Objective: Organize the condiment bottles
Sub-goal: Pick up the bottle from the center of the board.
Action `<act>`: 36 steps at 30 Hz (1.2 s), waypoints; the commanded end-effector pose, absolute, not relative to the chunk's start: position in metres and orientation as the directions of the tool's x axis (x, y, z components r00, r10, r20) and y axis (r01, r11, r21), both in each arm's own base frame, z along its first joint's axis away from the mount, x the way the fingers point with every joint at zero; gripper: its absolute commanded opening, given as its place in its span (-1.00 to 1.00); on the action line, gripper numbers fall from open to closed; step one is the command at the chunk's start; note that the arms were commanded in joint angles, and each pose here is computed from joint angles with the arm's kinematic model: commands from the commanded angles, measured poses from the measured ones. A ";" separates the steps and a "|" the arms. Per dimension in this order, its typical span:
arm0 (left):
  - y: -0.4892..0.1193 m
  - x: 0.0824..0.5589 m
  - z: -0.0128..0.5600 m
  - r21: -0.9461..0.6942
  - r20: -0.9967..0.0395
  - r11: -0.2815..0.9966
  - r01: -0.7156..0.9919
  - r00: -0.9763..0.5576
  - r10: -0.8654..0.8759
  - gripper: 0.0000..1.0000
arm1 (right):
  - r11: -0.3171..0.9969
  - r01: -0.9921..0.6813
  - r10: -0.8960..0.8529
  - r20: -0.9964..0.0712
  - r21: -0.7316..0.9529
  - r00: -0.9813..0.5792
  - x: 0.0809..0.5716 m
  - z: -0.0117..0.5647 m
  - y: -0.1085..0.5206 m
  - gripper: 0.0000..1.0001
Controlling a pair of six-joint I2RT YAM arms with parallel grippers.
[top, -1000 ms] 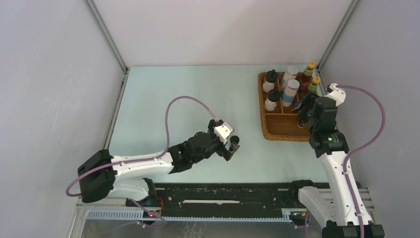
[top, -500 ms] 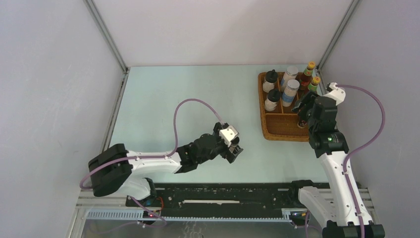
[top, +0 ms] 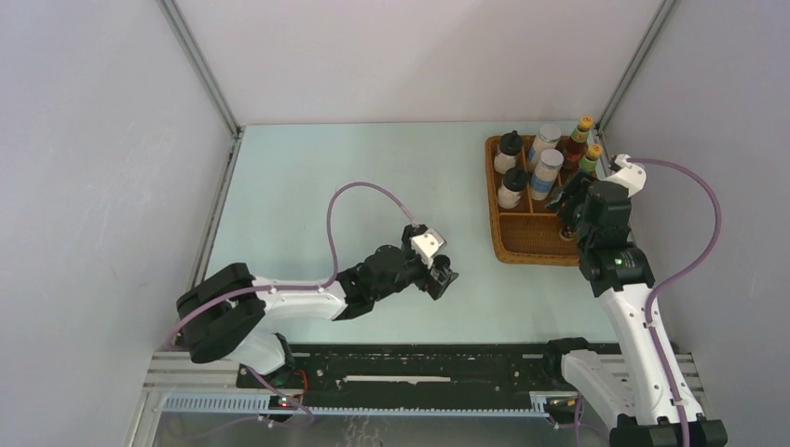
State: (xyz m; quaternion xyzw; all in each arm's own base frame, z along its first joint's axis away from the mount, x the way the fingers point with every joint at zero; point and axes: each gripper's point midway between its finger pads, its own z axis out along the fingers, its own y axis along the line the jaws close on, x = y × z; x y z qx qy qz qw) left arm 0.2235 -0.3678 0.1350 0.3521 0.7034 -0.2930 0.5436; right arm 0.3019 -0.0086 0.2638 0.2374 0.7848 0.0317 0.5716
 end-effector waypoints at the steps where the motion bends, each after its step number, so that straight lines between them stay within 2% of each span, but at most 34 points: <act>1: -0.370 0.223 0.132 -0.056 -0.975 0.570 0.820 -0.168 0.146 1.00 | 0.889 0.327 0.392 -0.902 0.321 -0.182 0.306 0.281 -0.010 0.44; 20: -0.374 0.234 0.113 -0.081 -0.965 0.588 0.805 -0.211 0.157 0.99 | 0.891 0.330 0.384 -0.906 0.313 -0.177 0.309 0.281 -0.009 0.44; 36: -0.374 0.247 0.114 -0.066 -0.968 0.620 0.781 -0.201 0.150 0.75 | 0.895 0.327 0.374 -0.909 0.302 -0.183 0.312 0.280 -0.005 0.44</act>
